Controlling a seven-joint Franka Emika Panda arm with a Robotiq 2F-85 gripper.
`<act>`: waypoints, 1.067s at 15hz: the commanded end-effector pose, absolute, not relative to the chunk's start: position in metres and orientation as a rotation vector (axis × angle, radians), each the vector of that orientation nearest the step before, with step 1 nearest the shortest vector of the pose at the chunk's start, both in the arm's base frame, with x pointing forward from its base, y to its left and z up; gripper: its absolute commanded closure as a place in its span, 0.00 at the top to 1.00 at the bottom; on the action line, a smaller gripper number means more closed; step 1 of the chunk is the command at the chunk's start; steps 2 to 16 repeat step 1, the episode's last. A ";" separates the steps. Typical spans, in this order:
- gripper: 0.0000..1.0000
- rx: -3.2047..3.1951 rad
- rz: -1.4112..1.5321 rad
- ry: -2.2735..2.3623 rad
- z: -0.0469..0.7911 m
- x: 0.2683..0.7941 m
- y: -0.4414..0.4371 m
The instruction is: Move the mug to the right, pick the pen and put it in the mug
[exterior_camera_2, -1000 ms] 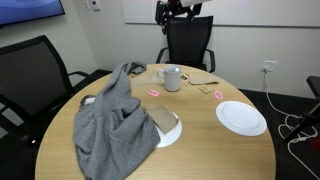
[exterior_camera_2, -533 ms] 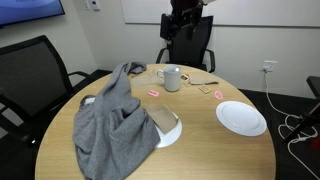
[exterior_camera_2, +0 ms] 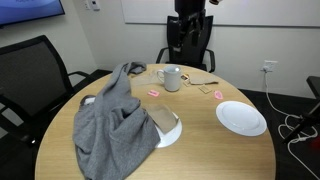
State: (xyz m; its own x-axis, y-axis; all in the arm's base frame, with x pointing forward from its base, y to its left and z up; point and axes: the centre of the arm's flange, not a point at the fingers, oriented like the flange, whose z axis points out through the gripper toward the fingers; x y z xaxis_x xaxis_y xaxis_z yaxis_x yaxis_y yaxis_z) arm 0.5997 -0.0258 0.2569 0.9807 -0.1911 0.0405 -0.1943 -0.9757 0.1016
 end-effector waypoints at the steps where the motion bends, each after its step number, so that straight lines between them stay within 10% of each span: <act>1: 1.00 3.022 0.046 -0.294 0.257 0.600 -0.025; 16: 1.00 3.022 0.046 -0.294 0.257 0.600 -0.025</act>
